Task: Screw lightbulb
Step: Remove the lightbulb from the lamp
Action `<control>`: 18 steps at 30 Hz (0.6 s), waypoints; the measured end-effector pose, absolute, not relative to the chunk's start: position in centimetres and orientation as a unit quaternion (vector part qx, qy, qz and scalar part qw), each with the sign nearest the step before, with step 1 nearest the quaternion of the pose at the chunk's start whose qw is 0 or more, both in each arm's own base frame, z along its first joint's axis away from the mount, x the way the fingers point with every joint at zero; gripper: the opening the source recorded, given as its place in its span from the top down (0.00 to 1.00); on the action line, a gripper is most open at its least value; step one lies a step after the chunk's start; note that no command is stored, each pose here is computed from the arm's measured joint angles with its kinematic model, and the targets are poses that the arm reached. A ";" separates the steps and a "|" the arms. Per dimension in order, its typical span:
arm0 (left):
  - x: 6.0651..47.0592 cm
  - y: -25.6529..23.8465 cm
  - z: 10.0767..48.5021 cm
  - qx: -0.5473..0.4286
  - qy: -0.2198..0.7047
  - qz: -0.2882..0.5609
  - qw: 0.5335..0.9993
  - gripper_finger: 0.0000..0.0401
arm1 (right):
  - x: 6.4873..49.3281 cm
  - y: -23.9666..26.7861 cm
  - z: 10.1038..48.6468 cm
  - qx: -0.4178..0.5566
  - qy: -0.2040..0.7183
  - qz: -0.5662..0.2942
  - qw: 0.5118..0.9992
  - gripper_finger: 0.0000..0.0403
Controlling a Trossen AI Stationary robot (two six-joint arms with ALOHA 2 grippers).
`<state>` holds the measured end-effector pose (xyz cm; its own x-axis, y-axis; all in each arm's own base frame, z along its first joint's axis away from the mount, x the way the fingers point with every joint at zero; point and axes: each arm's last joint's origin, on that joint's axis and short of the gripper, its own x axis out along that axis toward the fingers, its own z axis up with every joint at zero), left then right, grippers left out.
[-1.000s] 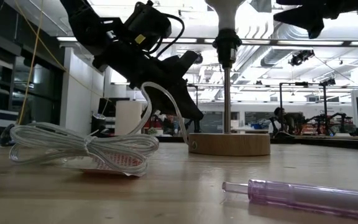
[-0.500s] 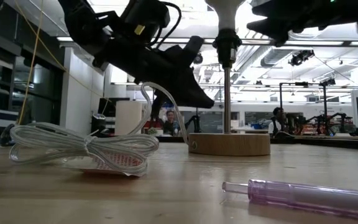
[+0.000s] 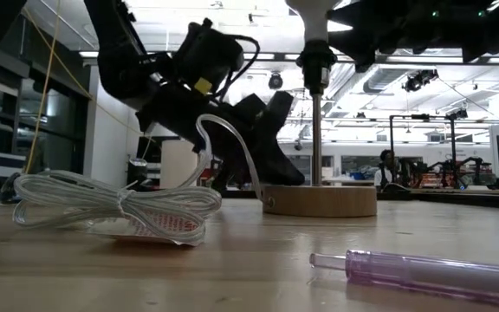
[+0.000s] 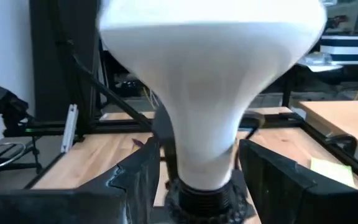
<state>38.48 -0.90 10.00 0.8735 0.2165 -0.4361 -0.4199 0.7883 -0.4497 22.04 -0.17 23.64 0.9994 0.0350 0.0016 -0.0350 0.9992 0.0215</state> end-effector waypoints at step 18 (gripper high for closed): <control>38.6 -1.6 9.0 -0.256 0.191 0.172 0.932 1.00 | 23.3 -3.0 22.8 -0.028 -0.022 0.097 0.995 0.48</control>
<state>38.58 -1.56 8.99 0.8679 0.2238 -0.4434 -0.4188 0.8097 -0.4110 23.34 -3.01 22.76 0.9804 0.1934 0.0375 -0.1910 0.9798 -0.0595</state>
